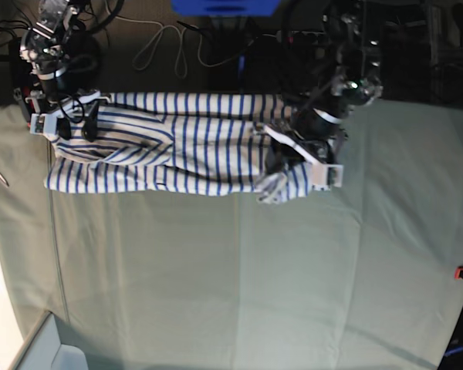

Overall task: Layout the t-shirt on the table in an organized manner, then fold the t-shirt properly
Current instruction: 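Grasp the strip end with the left gripper and fold it toward the right gripper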

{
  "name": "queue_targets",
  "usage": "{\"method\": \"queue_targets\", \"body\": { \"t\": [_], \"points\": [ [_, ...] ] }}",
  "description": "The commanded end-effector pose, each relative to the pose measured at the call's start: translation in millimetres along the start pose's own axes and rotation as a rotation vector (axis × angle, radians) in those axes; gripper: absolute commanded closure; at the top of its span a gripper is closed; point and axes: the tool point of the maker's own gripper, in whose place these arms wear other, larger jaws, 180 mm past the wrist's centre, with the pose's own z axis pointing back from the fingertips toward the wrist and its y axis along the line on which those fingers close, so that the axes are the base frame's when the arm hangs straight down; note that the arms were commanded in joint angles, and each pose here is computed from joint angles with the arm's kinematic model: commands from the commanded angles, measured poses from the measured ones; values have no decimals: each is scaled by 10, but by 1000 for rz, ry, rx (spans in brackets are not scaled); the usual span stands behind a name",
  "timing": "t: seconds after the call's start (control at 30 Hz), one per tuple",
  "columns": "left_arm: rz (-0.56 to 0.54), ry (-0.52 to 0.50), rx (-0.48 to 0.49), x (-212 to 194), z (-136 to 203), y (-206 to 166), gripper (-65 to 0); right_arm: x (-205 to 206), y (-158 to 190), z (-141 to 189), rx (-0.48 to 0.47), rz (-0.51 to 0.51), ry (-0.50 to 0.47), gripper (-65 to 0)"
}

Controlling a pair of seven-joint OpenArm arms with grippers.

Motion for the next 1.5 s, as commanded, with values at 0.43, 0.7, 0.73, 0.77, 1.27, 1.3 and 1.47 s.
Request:
{"method": "queue_targets", "body": {
  "t": [0.43, 0.7, 0.73, 0.77, 1.27, 1.3, 1.47],
  "points": [
    [-197, 33, -168, -94, -458, -1084, 0, 159, -37, 7, -1, 10, -55, -352],
    [-201, 85, -170, -242, -565, -1063, 0, 190, -109, 16, -8, 29, -54, -352],
    [-201, 86, -170, -245, -564, -1062, -1, 190, -109, 16, -8, 29, -54, -352],
    [-202, 93, -169, -255, -564, -1060, -14, 190, -109, 16, -8, 29, -54, -352],
    [-211, -51, -196, 188, -314, -1212, -395, 190, -104, 14, -6, 29, -54, -352],
    [-214, -65, -193, 251, -288, -1203, -376, 190, -109, 16, -8, 29, -54, -352],
    [-230, -23, -162, 126, -330, -1023, -172, 275, -105, -27, -7, 27, -76, -352]
  ]
}}
